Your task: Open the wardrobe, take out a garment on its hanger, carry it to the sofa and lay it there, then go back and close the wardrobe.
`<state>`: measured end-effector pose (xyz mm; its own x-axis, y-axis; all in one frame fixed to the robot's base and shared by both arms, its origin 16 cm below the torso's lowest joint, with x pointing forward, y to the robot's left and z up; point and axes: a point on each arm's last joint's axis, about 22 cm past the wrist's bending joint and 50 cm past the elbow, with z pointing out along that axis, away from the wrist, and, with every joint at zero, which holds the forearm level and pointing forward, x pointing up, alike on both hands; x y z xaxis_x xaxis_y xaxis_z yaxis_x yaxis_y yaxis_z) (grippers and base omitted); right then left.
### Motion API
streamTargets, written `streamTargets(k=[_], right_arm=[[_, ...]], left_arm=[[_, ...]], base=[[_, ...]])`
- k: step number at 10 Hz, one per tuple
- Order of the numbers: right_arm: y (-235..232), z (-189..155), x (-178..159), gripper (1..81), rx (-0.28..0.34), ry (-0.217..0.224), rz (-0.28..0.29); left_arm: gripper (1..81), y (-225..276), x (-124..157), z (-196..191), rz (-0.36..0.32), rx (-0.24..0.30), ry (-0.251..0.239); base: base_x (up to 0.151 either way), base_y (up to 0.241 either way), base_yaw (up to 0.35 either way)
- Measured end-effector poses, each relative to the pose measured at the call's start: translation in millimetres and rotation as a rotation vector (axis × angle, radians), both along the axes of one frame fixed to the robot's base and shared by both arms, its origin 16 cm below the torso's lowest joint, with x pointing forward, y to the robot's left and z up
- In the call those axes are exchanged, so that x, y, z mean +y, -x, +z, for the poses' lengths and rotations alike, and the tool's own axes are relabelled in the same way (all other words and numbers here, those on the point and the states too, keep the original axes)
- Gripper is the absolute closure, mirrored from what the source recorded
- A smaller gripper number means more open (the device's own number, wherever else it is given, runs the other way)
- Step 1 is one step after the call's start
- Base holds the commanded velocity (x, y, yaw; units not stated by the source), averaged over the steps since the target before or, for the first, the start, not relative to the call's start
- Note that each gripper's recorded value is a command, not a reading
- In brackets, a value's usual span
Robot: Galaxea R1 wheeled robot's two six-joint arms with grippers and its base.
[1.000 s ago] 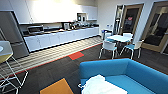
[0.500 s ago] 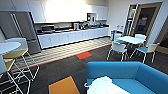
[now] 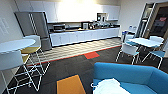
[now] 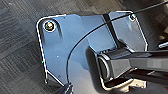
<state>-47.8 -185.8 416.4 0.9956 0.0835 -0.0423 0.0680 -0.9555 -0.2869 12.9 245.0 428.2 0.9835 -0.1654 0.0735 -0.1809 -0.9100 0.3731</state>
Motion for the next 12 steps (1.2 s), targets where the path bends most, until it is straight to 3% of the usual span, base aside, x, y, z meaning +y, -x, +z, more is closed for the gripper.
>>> streamTargets(k=[9, 12], right_arm=[[2, 0, -2, 1.0, -0.001, 0.003, -0.002], [2, 2, 10, 1.0, 0.000, -0.022, -0.004]], left_arm=[[1.0, 2, 1, 0, 0.000, 0.002, -0.001], [1.0, 2, 1, 0, -0.002, 0.002, -0.001]], base=[[0.000, 0.000, 0.292], [0.000, 0.000, 0.302]])
